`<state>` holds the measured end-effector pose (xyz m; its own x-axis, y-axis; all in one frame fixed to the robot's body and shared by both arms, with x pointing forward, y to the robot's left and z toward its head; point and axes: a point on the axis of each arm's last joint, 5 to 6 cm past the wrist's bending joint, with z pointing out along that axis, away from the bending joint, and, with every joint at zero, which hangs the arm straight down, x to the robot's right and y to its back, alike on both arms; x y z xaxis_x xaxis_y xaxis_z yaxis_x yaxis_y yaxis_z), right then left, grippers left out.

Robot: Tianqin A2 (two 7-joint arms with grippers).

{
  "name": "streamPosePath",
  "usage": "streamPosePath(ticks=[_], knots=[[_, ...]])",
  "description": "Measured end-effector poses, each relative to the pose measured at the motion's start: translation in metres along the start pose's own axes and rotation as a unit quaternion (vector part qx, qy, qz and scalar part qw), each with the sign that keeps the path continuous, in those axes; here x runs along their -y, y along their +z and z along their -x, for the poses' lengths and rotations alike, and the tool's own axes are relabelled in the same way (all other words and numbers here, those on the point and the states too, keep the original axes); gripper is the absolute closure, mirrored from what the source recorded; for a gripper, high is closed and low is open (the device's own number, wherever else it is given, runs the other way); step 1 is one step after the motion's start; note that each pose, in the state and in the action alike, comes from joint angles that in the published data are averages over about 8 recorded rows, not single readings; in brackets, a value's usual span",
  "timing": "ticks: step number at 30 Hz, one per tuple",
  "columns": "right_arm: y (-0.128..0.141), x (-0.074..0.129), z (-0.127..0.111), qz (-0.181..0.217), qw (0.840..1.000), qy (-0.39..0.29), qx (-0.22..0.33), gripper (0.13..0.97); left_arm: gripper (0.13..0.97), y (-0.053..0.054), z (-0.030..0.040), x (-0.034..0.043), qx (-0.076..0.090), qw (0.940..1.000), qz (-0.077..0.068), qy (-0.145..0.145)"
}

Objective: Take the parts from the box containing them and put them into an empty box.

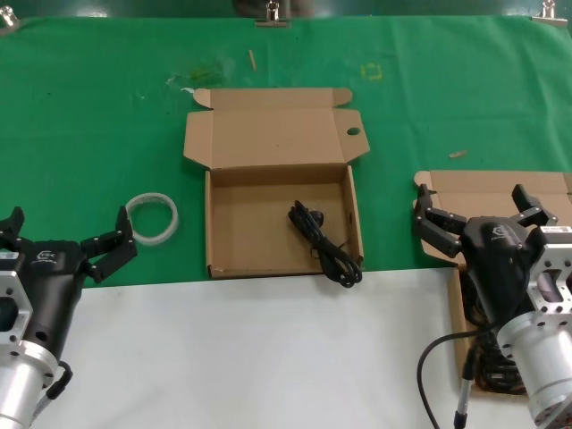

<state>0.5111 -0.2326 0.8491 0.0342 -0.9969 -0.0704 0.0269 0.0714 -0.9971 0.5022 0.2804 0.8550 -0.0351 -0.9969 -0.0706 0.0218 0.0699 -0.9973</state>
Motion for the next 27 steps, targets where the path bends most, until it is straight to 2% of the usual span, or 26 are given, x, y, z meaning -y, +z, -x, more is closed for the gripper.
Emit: streamPosePath(ticks=[27], knots=[[0.0,0.0,0.0,0.0,1.0,0.0,0.0,0.13,0.132,0.0,0.0,0.0,0.0,1.0,0.0,0.0]])
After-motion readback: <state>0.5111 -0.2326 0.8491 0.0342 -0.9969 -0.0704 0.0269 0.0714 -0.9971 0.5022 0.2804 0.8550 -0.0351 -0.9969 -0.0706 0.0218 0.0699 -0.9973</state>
